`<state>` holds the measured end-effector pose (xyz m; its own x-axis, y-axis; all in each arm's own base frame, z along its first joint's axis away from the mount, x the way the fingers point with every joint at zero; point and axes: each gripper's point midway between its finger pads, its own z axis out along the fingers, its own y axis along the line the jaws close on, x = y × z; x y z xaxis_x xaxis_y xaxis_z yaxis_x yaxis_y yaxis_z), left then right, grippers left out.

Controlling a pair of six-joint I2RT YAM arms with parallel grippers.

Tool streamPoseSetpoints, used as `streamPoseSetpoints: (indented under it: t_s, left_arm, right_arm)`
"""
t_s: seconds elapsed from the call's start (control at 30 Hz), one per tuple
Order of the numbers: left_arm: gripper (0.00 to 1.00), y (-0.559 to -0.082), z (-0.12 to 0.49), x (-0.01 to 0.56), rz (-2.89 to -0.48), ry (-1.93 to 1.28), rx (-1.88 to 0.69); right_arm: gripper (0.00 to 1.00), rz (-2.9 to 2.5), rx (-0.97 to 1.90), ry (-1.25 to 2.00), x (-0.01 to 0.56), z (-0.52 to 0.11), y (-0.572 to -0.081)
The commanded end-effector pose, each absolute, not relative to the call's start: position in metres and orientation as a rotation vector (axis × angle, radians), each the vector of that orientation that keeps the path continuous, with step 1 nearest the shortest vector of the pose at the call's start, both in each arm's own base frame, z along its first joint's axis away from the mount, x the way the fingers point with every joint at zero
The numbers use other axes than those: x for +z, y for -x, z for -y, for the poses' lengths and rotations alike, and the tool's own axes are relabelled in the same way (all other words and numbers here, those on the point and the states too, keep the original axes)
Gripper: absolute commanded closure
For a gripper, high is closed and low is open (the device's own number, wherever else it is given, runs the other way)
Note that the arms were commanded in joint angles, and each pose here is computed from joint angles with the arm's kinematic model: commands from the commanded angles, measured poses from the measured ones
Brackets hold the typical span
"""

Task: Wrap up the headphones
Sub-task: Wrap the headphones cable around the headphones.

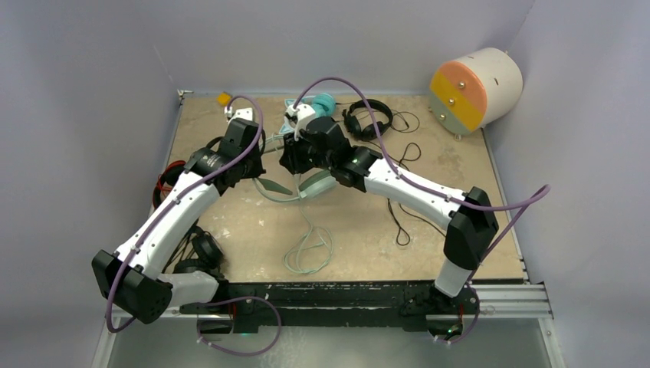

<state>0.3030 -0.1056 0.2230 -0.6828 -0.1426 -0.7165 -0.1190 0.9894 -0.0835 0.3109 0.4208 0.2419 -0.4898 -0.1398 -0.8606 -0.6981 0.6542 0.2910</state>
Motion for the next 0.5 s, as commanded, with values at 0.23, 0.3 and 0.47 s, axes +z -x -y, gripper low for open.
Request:
streamPoseSetpoints:
  t_s: [0.23, 0.3, 0.47]
  left_arm:
    - [1.0, -0.311, 0.108, 0.248, -2.212, 0.293, -0.116]
    - [1.0, -0.311, 0.108, 0.247, -2.213, 0.293, -0.115]
    - [1.0, -0.31, 0.108, 0.244, -2.218, 0.295, -0.118]
  right_arm:
    - [0.68, -1.952, 0.7, 0.354, 0.273, -0.396, -0.334]
    - [0.67, -1.952, 0.686, 0.337, 0.275, -0.393, -0.336]
    - [0.59, -1.925, 0.705, 0.368, 0.287, -0.395, -0.334]
